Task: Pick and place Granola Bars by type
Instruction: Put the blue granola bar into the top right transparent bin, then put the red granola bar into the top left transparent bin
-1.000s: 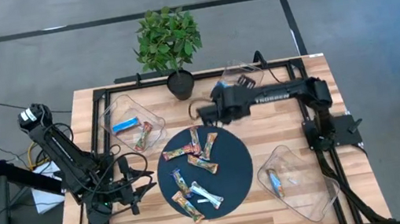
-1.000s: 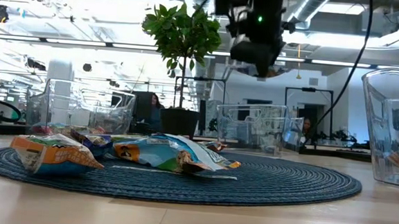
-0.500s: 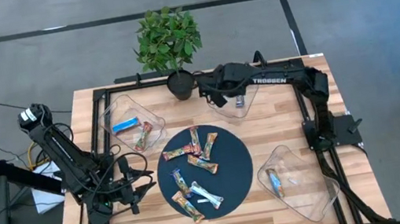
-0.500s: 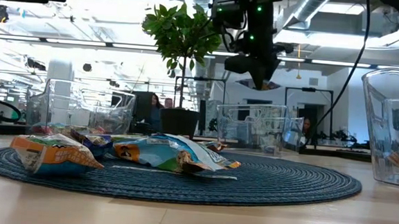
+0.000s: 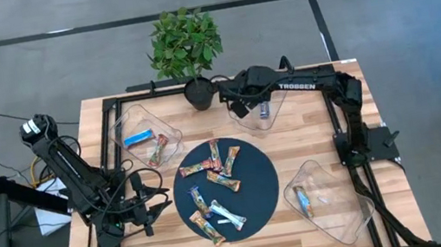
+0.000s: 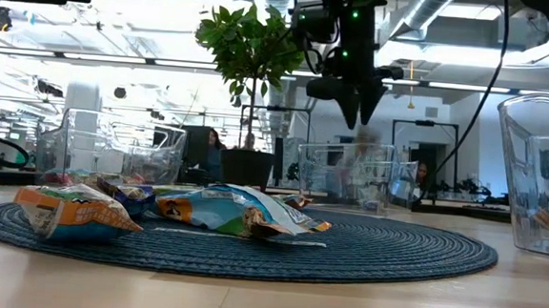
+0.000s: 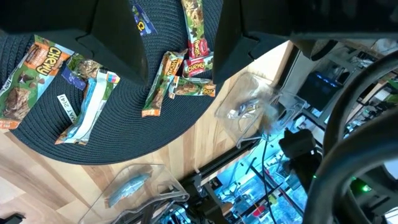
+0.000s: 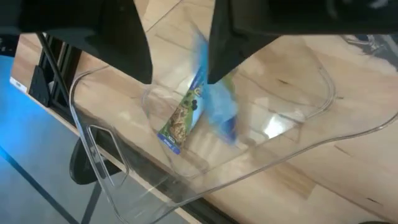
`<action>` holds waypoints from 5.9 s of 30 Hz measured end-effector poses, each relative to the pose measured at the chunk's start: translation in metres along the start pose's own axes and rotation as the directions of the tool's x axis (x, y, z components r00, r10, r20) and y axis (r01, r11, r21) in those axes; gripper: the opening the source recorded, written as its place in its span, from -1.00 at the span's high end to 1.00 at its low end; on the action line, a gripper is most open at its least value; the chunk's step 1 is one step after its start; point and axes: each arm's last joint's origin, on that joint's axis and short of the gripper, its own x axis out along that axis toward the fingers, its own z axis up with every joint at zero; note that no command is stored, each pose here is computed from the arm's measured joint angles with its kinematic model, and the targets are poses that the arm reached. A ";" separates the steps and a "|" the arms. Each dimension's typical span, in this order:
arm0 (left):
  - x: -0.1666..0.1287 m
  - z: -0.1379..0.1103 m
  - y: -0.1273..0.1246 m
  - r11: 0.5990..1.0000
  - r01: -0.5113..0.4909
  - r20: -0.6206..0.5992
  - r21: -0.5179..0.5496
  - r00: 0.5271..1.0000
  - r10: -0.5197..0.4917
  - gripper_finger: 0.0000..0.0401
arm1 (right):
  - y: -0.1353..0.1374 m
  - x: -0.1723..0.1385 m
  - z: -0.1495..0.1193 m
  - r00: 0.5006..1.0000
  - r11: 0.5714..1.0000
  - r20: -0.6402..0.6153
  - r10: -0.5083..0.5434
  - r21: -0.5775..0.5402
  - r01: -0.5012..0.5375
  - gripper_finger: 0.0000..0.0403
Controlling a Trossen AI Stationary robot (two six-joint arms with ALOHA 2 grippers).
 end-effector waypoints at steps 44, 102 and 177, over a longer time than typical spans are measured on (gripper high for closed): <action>0.080 0.008 -0.025 0.905 0.422 -0.086 0.049 0.905 -0.417 0.12 | 0.114 -0.160 -0.360 0.531 0.632 0.457 0.714 -0.747 -0.207 0.08; 0.197 -0.039 0.069 0.963 0.078 -0.615 -0.258 0.755 -0.226 0.12 | 0.135 -0.101 -0.334 0.573 0.701 0.471 0.671 -0.656 -0.281 0.17; 0.226 -0.031 0.070 0.951 0.179 -0.613 -0.254 0.730 -0.301 0.72 | 0.135 -0.101 -0.333 0.574 0.700 0.471 0.670 -0.659 -0.275 0.21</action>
